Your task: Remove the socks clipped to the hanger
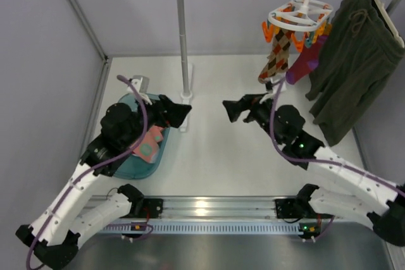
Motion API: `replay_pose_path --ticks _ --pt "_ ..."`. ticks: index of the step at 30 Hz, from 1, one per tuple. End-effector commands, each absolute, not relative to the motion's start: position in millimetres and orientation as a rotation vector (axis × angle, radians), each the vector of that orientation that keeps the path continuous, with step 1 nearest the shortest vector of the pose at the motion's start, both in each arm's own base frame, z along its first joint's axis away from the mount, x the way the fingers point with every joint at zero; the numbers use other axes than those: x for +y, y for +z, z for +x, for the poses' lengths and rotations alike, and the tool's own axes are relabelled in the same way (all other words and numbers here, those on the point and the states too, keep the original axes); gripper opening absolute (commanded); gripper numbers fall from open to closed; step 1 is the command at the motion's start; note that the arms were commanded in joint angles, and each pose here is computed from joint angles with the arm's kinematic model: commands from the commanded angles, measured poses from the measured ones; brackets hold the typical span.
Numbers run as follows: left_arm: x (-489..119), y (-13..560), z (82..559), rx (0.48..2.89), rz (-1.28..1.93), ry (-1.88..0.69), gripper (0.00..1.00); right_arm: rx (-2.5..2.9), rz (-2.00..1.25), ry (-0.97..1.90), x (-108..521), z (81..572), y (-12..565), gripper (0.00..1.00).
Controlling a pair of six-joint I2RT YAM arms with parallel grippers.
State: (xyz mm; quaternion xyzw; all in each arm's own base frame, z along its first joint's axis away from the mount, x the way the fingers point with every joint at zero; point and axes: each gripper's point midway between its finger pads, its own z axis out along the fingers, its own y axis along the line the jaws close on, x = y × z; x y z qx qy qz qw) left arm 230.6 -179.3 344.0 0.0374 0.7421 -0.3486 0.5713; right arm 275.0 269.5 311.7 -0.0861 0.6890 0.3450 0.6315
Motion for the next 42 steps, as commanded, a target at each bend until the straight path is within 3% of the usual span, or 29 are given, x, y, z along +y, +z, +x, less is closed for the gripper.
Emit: replay_pose_path --ticks 1,5,7,10,14,16,24,38,40,41,42 --pt "-242 376 237 1.559 0.26 -1.121 0.99 1.801 0.014 0.486 176 270 242 0.99" --pt "-273 374 266 1.573 0.267 -1.151 0.99 1.79 0.129 0.358 113 268 251 1.0" --pt "-287 372 268 1.588 0.282 -1.151 0.99 1.822 0.196 0.323 86 284 252 0.99" --pt "-305 369 267 1.606 0.307 -1.156 0.98 1.891 0.221 0.492 76 315 237 0.99" --pt "-303 354 263 1.677 0.294 -1.122 0.98 1.819 0.3 0.37 35 362 239 0.99" --pt "-293 339 264 1.724 0.291 -1.054 0.99 1.791 0.274 0.344 32 383 239 1.0" --pt "-266 303 246 1.821 0.314 -0.946 0.99 1.642 0.359 0.197 -14 443 238 0.85" --pt "-259 316 222 1.773 0.378 -1.002 0.99 1.431 0.232 0.248 -36 525 245 0.81" --pt "-259 316 222 1.772 0.382 -0.998 0.98 1.42 0.207 0.279 -35 532 240 0.71" --pt "-260 316 222 1.77 0.383 -1.0 0.99 1.394 0.187 0.297 -33 532 245 0.62" --pt "-260 319 220 1.762 0.387 -1.003 0.99 1.346 0.168 0.309 -33 531 257 0.45"
